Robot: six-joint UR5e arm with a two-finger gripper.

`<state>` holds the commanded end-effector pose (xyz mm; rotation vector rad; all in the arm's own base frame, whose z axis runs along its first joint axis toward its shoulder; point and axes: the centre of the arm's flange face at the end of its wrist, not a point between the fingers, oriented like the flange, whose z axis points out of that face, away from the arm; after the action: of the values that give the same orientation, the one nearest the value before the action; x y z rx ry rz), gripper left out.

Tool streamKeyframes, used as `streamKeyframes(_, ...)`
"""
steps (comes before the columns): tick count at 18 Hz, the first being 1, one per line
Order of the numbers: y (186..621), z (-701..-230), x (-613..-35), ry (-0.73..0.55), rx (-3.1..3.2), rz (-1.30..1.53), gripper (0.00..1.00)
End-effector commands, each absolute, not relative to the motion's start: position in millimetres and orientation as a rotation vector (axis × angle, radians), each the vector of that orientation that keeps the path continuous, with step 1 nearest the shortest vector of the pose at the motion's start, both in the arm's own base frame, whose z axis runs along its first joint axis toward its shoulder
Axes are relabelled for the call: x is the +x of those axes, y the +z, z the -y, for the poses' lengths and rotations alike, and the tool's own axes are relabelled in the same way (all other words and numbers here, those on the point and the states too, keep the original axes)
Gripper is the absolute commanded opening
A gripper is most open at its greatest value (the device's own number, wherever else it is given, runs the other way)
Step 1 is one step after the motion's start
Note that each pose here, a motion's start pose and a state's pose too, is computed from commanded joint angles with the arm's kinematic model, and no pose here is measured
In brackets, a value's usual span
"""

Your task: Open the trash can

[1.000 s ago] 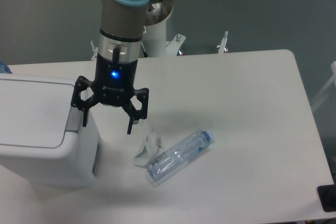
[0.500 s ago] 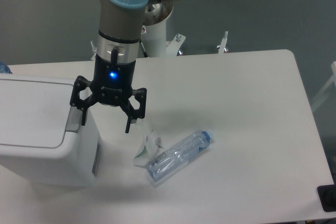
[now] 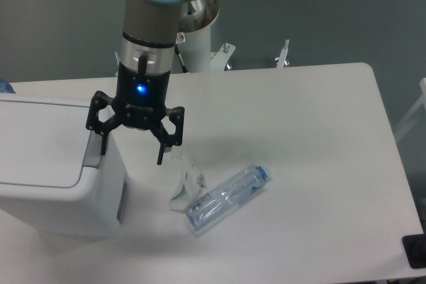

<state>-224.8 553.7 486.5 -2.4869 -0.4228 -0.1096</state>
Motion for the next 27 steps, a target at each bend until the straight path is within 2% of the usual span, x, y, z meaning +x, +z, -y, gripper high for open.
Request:
streamKeyframes(7, 467, -556, -219, -0.126, -2.521, 0.398, 1.0)
streamKeyframes(15, 480, -556, -220, -0.108, -2.499, 0.39, 1.0)
streamKeyframes(19, 495, -555, -232, -0.061, -2.481, 0.366, 1.0)
streamKeyframes(22, 482, -532, -285, 0.164, -2.562, 0.387, 1.0)
streamKeyframes(25, 446, -495, -355, 0.422, -2.727, 0.409, 1.0)
streamKeyframes(27, 429, -463, -394, 0.524, -2.813, 0.408, 1.0)
